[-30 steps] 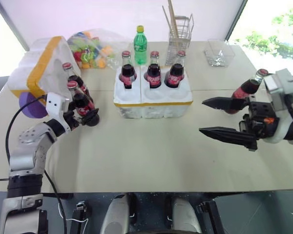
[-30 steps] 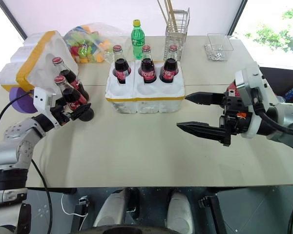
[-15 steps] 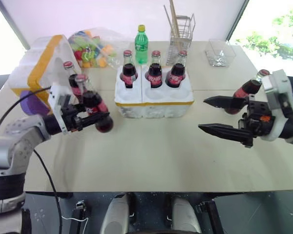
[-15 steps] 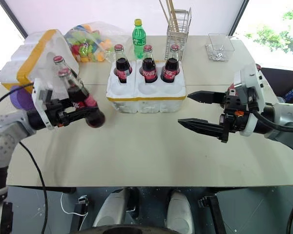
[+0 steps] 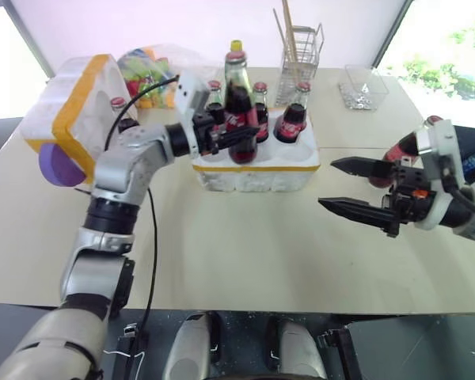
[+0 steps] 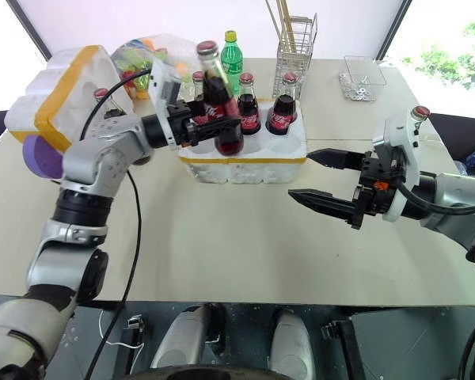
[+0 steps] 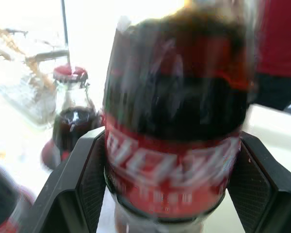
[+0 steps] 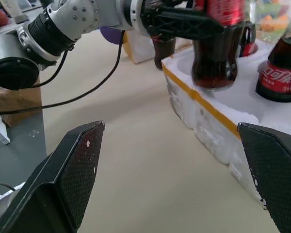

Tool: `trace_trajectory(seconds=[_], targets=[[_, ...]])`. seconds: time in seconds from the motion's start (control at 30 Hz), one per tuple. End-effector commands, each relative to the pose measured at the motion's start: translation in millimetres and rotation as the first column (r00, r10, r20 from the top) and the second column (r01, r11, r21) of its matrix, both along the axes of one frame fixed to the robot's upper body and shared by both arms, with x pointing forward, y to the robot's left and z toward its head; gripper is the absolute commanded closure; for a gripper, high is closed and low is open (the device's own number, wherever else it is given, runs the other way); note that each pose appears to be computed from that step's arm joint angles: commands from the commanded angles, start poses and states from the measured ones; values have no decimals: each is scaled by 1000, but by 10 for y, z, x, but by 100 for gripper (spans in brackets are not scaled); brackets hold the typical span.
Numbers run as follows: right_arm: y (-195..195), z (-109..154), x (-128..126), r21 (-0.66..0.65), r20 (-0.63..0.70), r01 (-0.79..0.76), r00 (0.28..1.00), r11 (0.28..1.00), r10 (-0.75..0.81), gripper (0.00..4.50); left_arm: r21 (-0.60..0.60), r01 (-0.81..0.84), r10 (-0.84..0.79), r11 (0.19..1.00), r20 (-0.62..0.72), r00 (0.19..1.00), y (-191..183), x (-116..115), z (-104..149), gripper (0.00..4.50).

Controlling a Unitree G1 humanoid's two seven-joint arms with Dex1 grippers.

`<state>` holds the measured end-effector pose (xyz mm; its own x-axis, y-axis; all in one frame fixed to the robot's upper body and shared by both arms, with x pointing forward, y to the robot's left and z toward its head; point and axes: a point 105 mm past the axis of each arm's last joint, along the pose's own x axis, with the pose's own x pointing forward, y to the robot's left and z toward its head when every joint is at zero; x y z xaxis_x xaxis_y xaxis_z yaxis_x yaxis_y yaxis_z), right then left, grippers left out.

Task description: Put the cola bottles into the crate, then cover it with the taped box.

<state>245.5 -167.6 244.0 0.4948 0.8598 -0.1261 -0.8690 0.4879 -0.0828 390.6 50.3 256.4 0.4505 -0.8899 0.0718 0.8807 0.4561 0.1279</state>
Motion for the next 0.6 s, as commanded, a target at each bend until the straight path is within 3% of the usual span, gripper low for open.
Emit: trace_trajectory(seconds=[0.03,0.17,0.6], targets=[[20,80,-64,7,57,5,998,1000,-6,0,-55,30,-28,998,30,999,-108,54,114,169],[7,74,-56,18,56,21,998,1000,-22,0,-71,55,-53,996,27,998,-232,89,152,169],[-36,12,100,5,77,87,993,996,-87,0,210,47,-58,977,48,997,-317,83,-397,169]])
